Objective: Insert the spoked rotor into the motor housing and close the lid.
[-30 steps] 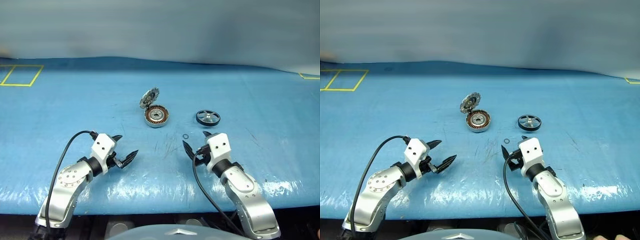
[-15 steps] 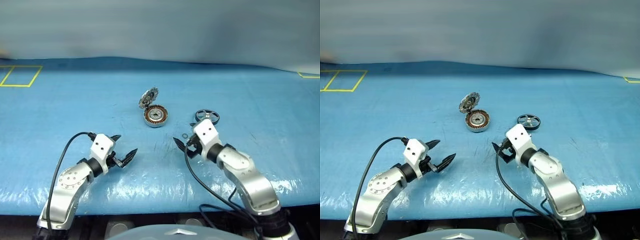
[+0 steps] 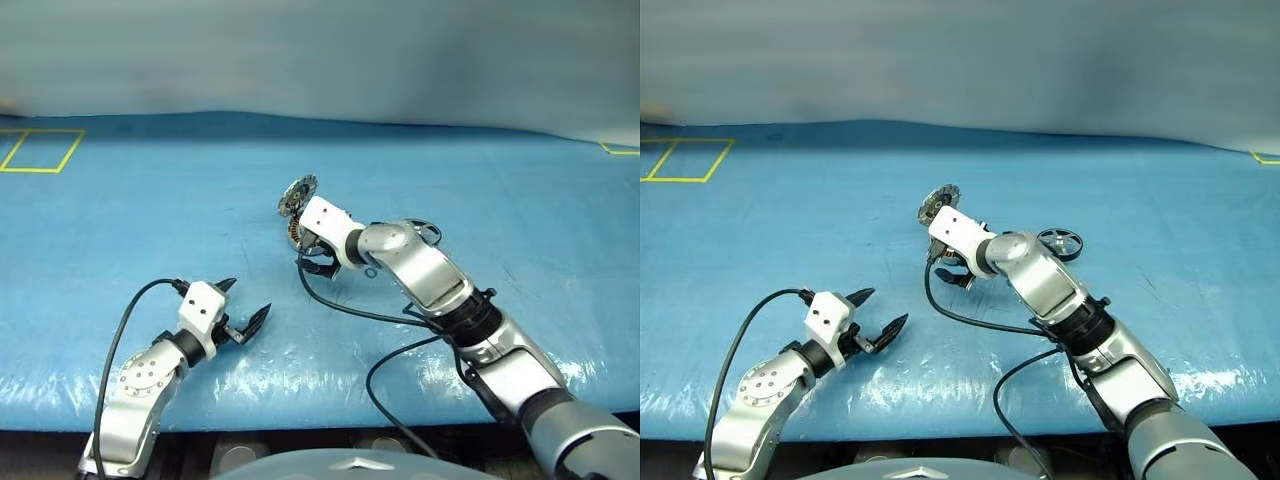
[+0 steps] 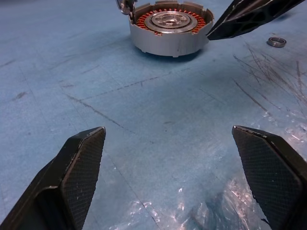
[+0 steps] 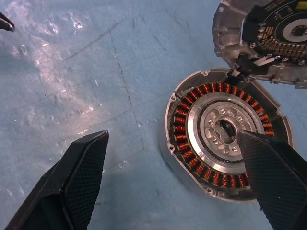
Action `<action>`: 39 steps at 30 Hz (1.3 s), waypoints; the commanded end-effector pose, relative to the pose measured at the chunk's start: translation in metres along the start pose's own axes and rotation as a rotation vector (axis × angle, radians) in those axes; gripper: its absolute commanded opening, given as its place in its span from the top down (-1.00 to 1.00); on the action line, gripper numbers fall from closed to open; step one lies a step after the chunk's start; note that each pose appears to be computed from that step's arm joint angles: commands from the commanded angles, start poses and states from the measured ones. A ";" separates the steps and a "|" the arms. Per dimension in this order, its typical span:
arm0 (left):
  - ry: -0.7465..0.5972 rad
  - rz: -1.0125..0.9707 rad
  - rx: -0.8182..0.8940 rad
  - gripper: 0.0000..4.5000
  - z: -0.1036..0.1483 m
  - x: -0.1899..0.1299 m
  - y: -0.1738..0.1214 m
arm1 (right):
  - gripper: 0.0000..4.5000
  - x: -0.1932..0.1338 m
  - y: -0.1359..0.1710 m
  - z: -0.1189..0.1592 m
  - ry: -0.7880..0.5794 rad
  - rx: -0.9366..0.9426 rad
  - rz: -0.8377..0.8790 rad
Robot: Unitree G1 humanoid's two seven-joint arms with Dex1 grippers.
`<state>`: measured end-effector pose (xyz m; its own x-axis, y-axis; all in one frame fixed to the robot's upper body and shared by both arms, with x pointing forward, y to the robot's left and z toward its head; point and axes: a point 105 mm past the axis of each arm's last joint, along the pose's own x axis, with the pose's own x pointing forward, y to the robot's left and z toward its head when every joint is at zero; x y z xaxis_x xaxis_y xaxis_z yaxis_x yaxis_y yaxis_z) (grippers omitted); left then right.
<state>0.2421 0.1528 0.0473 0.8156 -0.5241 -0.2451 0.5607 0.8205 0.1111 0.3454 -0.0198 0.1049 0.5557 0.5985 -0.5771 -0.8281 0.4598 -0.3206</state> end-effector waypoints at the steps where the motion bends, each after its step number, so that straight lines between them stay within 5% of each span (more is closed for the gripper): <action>1: -0.052 0.020 0.024 -1.00 0.012 -0.003 0.000 | -0.99 0.005 -0.007 0.011 -0.028 -0.066 -0.012; 10: -0.058 0.044 0.021 -1.00 0.012 -0.005 0.002 | -0.99 0.020 0.000 -0.007 0.033 -0.079 0.068; 20: -0.074 0.074 0.019 -1.00 0.014 -0.007 0.009 | 0.16 0.030 0.011 -0.031 0.144 0.002 0.111; 33: -0.060 0.131 0.021 -1.00 0.013 -0.018 0.019 | 0.16 0.007 0.099 -0.013 0.172 0.354 0.259; 39: -0.054 0.140 0.016 -1.00 0.013 -0.022 0.018 | 0.16 0.003 0.114 -0.002 0.177 0.541 0.239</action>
<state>0.2361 0.1761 0.0535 0.8835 -0.4153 -0.2166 0.4492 0.8822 0.1409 0.2700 0.0315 0.0870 0.4056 0.6421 -0.6506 -0.7673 0.6259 0.1395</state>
